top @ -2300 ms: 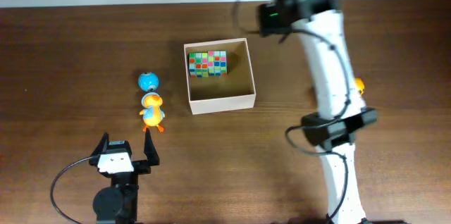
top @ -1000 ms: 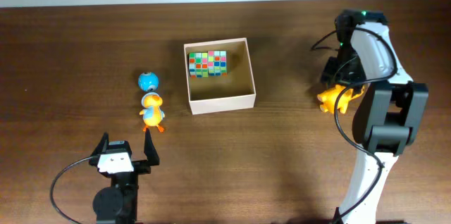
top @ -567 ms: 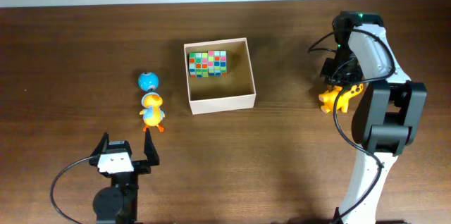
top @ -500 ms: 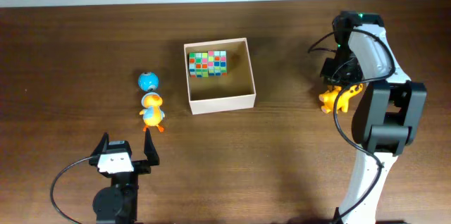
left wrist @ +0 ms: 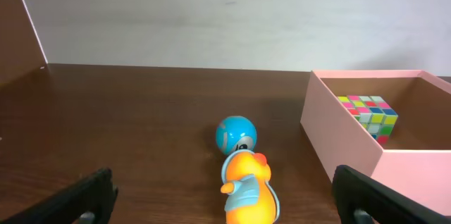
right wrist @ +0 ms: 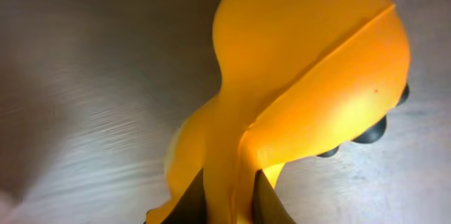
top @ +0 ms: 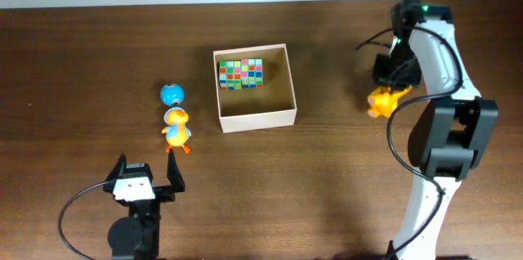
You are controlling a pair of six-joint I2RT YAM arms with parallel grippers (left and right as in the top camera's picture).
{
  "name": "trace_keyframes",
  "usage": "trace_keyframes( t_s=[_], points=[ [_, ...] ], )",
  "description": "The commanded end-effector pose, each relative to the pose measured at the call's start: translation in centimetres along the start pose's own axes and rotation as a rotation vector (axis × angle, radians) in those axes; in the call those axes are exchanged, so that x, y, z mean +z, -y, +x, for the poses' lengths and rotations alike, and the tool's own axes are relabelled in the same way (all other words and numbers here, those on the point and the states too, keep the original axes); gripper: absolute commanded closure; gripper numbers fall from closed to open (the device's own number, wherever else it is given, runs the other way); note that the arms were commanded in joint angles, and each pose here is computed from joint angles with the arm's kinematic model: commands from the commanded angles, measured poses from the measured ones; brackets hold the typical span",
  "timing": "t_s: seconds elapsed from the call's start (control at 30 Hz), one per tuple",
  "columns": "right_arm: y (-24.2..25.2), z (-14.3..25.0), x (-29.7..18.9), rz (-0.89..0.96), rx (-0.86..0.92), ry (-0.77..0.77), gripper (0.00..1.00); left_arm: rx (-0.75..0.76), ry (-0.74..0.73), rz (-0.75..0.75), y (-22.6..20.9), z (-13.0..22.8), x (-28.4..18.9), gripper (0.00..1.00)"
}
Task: Pack container
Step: 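Grasp the orange plush toy with the right gripper, then carry the orange plush toy into the box and lower it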
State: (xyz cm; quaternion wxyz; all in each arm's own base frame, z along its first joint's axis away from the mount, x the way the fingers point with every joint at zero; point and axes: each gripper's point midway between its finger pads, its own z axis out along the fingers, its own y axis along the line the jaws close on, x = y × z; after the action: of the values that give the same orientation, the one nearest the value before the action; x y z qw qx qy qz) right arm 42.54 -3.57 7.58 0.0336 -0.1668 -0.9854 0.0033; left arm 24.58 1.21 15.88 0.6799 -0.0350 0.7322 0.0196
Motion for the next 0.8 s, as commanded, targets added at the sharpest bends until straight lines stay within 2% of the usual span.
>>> trace_keyframes(
  t_s=[0.0,0.2,0.4,0.57,0.77],
  points=[
    [-3.2,-0.7,-5.2,-0.179,-0.131,0.098,0.88,0.013,0.005,0.001,0.0,0.0,0.0,0.01],
    [-8.8,0.3,-11.1,-0.490,-0.375,0.175,0.87,0.013,0.005,0.001,0.0,0.0,0.0,0.01],
    [-14.9,2.8,-16.3,-0.657,-0.621,0.277,0.87,0.013,0.005,0.001,0.0,0.0,0.0,0.01],
    [-20.1,5.7,-16.7,-0.640,-0.824,0.310,0.87,0.013,0.005,0.001,0.0,0.0,0.0,0.01],
    [-24.3,7.9,-15.0,-0.419,-0.964,0.367,0.87,0.013,0.005,0.001,0.0,0.0,0.0,0.01]
  ],
)
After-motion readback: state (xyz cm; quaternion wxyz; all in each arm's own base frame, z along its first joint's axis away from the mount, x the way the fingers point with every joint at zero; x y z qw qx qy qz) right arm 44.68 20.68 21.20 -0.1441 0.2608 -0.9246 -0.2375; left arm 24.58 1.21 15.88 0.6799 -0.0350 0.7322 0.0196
